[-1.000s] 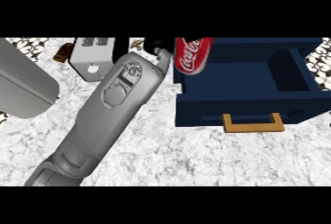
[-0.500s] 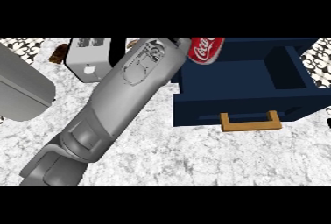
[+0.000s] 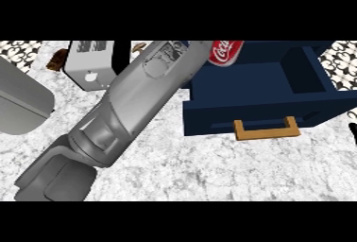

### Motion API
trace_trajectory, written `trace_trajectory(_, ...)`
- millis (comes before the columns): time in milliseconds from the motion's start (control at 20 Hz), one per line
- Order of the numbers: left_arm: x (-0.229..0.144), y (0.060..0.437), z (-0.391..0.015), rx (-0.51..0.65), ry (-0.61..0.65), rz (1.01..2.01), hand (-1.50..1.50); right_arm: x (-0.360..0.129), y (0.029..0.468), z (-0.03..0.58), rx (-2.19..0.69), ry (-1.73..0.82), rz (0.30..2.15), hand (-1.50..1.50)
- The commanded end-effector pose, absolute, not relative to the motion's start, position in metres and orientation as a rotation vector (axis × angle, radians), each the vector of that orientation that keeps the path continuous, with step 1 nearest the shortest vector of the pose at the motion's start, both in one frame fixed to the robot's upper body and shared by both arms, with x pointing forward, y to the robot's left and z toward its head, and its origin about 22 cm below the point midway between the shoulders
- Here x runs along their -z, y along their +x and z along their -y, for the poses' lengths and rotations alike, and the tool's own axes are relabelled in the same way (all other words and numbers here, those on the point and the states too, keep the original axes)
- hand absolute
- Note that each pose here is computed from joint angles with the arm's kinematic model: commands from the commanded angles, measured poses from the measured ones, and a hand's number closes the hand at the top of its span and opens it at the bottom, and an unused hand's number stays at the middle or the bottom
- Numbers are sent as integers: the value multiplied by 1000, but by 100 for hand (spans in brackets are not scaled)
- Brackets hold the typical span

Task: Pick up the can, place it into the drawer and close the drawer

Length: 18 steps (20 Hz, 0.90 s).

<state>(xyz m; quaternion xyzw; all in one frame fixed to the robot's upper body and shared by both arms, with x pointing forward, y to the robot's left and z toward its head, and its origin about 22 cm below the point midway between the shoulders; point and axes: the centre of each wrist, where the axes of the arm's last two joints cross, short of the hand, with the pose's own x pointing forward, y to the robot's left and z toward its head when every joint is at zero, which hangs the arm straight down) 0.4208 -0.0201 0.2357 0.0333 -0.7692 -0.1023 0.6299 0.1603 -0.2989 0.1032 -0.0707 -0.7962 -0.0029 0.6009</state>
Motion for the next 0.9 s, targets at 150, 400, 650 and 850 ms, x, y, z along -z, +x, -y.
trace_trajectory(150,-211,421,22,262,153,1770,150,-106,173,293,11,-156,1852,-150)
trace_trajectory(400,-200,432,11,273,204,1777,150,-113,180,285,4,-159,1854,-150)
trace_trajectory(650,-192,426,16,267,252,1771,150,-105,186,284,-22,-114,1871,-150)
trace_trajectory(850,-174,429,8,294,280,1804,150,-109,180,298,-36,-147,1874,-150)
